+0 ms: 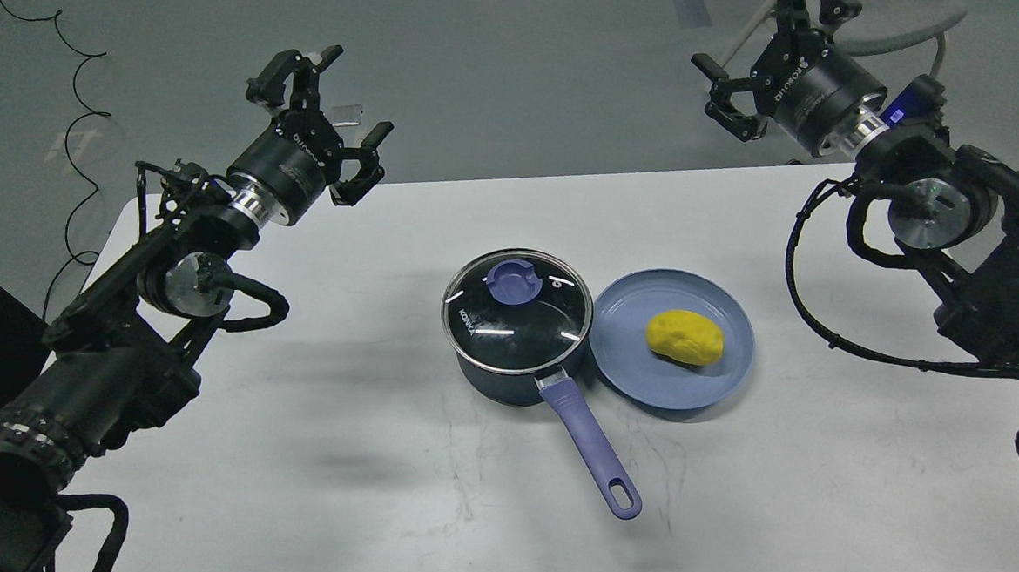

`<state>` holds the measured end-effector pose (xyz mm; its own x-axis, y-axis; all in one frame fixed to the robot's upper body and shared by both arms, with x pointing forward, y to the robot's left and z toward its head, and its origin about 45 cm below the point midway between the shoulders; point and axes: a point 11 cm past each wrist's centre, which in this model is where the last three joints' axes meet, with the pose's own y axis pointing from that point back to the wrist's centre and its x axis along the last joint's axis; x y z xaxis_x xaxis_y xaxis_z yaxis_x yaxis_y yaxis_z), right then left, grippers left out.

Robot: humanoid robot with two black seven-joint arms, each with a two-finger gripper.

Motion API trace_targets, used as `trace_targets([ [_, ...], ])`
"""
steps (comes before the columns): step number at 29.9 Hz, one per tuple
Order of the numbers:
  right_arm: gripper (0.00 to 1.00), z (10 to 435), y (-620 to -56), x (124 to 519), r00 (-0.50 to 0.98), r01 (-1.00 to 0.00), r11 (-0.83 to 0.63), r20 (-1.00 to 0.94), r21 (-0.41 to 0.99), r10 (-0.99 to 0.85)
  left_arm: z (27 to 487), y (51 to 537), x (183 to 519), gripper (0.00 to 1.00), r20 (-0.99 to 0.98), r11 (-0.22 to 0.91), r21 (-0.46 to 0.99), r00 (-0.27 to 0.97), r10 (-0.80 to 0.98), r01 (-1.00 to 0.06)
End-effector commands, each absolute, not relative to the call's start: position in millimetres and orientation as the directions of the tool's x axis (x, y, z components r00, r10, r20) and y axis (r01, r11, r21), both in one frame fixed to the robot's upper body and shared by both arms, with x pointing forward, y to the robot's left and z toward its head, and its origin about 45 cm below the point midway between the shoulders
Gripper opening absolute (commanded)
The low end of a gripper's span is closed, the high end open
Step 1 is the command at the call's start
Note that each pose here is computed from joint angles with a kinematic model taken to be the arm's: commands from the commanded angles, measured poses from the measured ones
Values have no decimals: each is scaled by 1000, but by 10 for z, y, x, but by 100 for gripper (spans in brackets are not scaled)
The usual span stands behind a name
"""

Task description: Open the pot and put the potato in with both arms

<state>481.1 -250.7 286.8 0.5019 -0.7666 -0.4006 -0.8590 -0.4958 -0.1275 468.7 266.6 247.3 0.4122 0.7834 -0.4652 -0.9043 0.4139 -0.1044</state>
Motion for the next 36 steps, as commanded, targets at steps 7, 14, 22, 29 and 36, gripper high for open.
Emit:
trace_targets([
  [7, 100, 2672, -2288, 4760, 510, -846, -526, -429, -92, -745, 2319, 2835, 4532, 98, -473, 390, -100, 388, 791, -916],
  [14, 100, 2690, -2272, 4769, 514, -843, -530, -427, -91, -744, 2303, 2819, 4524, 99, -474, 397, -96, 393, 788, -913],
  [22, 100, 2707, -2287, 4772, 516, -842, -531, -419, -91, -747, 2331, 2813, 4533, 99, -472, 402, -101, 400, 786, -910],
  [29, 100, 2702, -2272, 4772, 518, -840, -536, -419, -85, -745, 2336, 2820, 4529, 99, -472, 401, -106, 401, 785, -910],
  [36, 100, 2660, -2293, 4757, 513, -841, -536, -421, -73, -749, 2356, 2885, 4529, 99, -464, 396, -107, 399, 791, -912],
])
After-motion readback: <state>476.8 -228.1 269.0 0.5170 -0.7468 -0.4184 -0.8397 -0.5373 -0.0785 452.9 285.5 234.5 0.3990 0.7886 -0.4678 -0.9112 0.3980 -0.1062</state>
